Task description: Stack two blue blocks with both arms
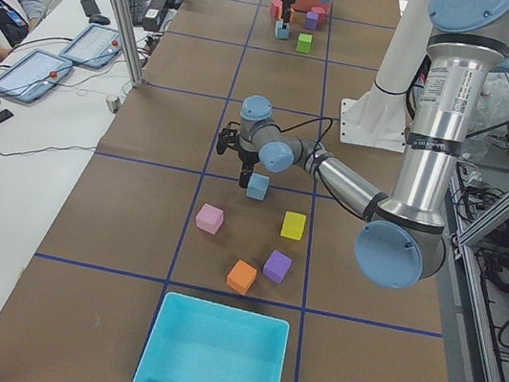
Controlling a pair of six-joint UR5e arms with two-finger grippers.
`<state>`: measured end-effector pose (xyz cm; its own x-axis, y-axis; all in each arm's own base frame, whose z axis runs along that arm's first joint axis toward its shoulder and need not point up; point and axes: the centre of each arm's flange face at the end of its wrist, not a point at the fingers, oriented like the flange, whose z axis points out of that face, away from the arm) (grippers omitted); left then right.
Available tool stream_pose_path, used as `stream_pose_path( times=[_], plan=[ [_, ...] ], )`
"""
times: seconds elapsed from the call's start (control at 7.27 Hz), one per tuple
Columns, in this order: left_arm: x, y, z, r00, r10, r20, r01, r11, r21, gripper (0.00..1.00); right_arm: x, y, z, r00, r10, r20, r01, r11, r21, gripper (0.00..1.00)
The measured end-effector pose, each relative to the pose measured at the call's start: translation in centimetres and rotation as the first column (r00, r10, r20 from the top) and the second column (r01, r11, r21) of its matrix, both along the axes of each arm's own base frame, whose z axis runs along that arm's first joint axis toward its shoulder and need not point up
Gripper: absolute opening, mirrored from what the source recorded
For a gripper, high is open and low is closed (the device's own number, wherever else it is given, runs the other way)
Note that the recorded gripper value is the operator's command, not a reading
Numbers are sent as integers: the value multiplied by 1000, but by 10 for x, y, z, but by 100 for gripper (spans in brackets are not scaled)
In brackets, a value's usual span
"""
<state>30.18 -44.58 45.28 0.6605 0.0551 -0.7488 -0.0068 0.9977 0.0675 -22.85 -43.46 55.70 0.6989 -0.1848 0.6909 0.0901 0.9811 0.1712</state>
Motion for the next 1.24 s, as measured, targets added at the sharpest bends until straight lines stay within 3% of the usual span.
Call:
stream_pose_path(
  times=[0.41,0.83,1.24],
  plan=[
    [0,0,2,1000,1,2,-1,1000,-3,98,-14,1,2,1000,-14,-20,15,1000,11,98],
    [-5,6,12,1000,3,-6,-3,1000,5,98,-20,-1,12,999,-25,-35,26,1000,9,85],
    [2,16,17,1000,19,-5,-18,1000,8,98,-21,-1,13,999,-27,-35,27,1000,10,79]
  ],
)
